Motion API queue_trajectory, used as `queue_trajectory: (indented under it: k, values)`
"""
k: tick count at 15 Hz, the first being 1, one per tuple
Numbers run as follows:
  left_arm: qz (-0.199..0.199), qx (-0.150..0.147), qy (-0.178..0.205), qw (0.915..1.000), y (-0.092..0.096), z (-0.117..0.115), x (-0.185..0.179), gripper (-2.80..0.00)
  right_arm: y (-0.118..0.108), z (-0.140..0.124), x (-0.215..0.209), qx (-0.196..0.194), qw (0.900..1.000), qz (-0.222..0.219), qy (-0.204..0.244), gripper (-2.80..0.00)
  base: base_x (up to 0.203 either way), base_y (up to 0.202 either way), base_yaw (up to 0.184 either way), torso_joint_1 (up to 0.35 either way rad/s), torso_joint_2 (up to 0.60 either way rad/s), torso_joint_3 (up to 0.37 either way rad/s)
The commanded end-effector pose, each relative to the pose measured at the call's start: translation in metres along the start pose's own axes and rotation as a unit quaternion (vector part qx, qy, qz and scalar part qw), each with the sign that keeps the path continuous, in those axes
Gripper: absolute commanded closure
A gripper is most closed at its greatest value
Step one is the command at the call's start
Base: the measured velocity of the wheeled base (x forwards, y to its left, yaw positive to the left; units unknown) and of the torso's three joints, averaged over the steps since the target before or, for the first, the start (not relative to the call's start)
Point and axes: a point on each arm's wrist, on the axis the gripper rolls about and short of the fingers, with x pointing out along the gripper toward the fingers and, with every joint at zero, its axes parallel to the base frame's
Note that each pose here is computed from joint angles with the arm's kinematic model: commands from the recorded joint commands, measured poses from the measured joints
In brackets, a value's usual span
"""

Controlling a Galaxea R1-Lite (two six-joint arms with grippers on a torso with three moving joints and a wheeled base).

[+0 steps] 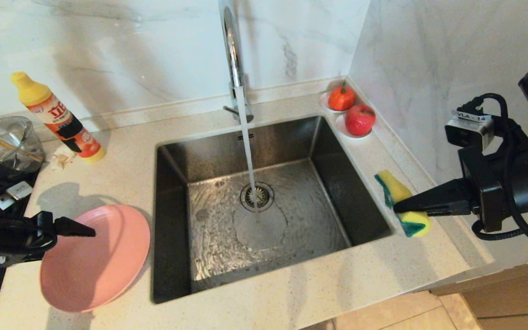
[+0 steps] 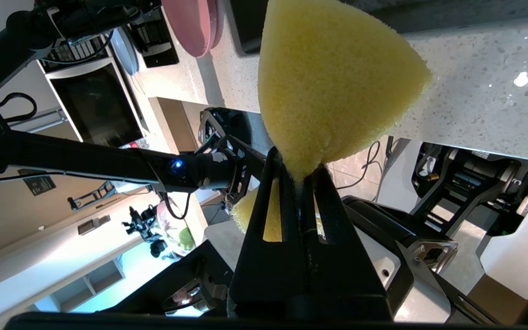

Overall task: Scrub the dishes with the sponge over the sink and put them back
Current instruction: Wash the plate

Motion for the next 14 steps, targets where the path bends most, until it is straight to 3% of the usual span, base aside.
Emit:
queue_trajectory:
  k: [1, 7, 8, 9, 14]
  values:
    - [-0.009, -0.005, 0.002, 0.9999, 0.0, 0.0, 0.001, -2.8, 0.0, -0.001, 0.0, 0.002, 1.0, 0.001, 0.002, 0.0, 0.0, 0.0, 0.0, 0.0, 0.0, 0.0]
    - [-0.014, -0.006, 0.005, 0.9999, 0.001, -0.001, 0.002, -2.8, -0.004, -0.002, 0.001, 0.008, 1.0, -0.003, 0.005, 0.0, 0.0, 0.0, 0.0, 0.0, 0.0, 0.0]
    - [-0.013, -0.006, 0.005, 0.9999, 0.001, -0.001, 0.002, -1.1, -0.004, -0.002, 0.001, 0.008, 1.0, -0.003, 0.005, 0.0, 0.0, 0.0, 0.0, 0.0, 0.0, 0.0]
    - [-0.011, -0.007, 0.01, 0.9999, 0.003, -0.002, 0.005, 0.0, -0.004, -0.002, 0.001, 0.007, 1.0, -0.003, 0.005, 0.0, 0.0, 0.0, 0.0, 0.0, 0.0, 0.0]
    - [-0.004, -0.004, 0.008, 0.9999, 0.008, -0.005, 0.014, 0.0, -0.007, -0.005, 0.002, 0.002, 1.0, -0.006, 0.01, 0.0, 0.0, 0.0, 0.0, 0.0, 0.0, 0.0]
